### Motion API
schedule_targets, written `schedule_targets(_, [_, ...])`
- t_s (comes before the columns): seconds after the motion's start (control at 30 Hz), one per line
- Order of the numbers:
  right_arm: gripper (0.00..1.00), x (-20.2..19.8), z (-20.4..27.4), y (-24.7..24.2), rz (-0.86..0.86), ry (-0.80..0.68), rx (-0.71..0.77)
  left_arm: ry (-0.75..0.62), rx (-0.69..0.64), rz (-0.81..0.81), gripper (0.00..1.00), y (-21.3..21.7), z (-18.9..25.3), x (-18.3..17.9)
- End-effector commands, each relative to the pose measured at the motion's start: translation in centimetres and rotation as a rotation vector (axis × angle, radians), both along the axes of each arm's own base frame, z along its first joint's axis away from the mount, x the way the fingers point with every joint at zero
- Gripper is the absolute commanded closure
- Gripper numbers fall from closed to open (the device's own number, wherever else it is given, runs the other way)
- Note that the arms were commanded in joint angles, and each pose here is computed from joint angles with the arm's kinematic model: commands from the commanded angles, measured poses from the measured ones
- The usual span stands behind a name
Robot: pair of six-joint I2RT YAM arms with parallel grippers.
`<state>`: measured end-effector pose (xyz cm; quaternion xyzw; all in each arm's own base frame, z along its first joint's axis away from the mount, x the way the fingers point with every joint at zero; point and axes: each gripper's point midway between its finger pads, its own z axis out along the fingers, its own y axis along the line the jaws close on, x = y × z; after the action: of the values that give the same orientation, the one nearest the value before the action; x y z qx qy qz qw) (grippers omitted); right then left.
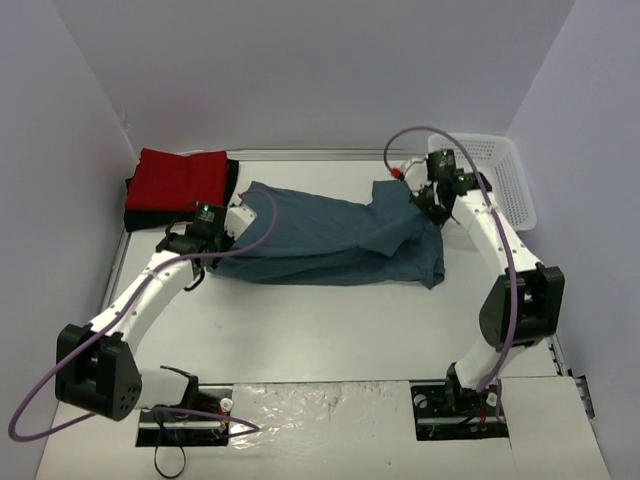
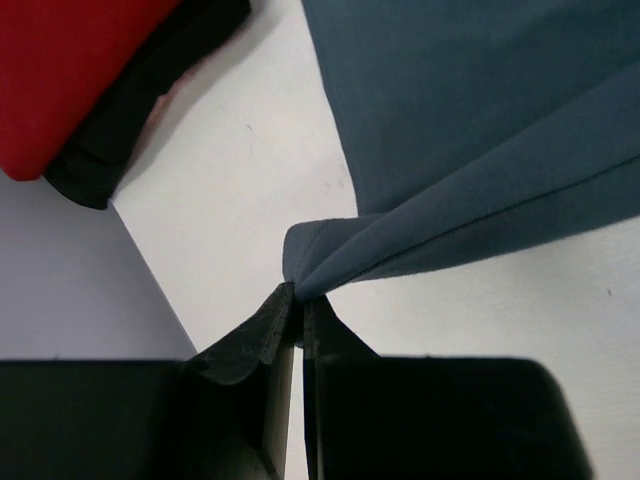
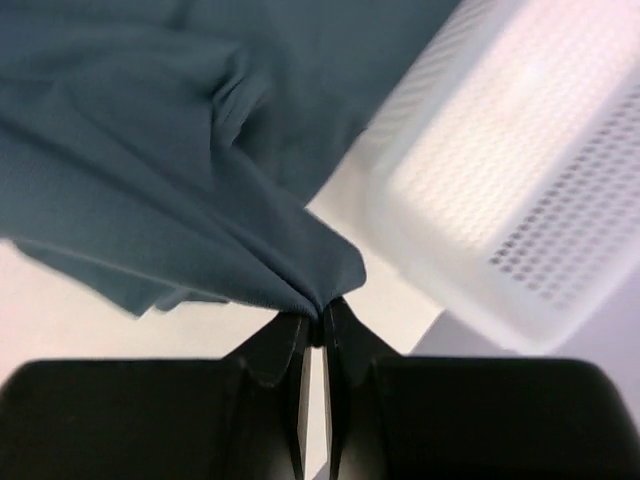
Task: Fold and stack the t-shirts
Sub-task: Flatten out the tshirt
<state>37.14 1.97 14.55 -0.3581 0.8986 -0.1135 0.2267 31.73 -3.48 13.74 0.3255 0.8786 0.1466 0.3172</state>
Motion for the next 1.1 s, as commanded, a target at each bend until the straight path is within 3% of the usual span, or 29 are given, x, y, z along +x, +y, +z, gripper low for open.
schedule_targets(0.0, [1.0, 5.7, 4.4, 0.5, -0.066, -0.143, 0.053, -0.112, -0.043, 0.076, 0.98, 0.0, 4.3, 3.9])
schedule_targets(0.1, [1.0, 9.1, 6.5, 1.4, -0.093, -0.216, 0.099, -0.188, -0.062, 0.127, 0.98, -0.1, 6.1, 6.6])
schedule_targets(0.23, [1.0, 13.2, 14.6, 2.3, -0.123, -0.431, 0.177, -0.352, -0.147, 0.169, 0.98, -0.7, 12.9, 9.8])
schedule_targets(0.37, [1.0, 13.0, 19.3, 2.4, -0.149, -0.539, 0.23, -0.443, -0.247, 0.153, 0.98, -1.5, 18.4, 9.6])
schedule_targets(0.5, [1.0, 7.7, 23.3, 2.3, -0.14, -0.609, 0.285, -0.486, -0.309, 0.083, 0.98, -1.8, 22.1, 5.7])
schedule_targets(0.57, [1.0, 5.2, 22.6, 2.0, -0.151, -0.589, 0.294, -0.47, -0.305, 0.05, 0.98, -1.6, 21.8, 3.6])
schedule_targets(0.67, [1.0, -2.0, 26.4, 1.9, -0.121, -0.694, 0.388, -0.474, -0.32, 0.004, 0.98, -1.2, 22.3, -0.4])
schedule_targets(0.87, [1.0, -12.4, 32.5, 0.6, -0.1, -0.899, 0.498, -0.586, -0.358, -0.033, 0.98, 0.3, 24.9, -7.6])
schedule_targets(1.0, [1.0, -15.4, 35.7, -0.4, -0.106, -1.0, 0.51, -0.635, -0.402, -0.037, 0.97, 0.4, 27.0, -9.3])
schedule_targets(1.07, [1.0, -14.9, 36.5, -0.9, -0.127, -1.018, 0.49, -0.652, -0.423, -0.055, 0.98, -0.1, 28.1, -9.1])
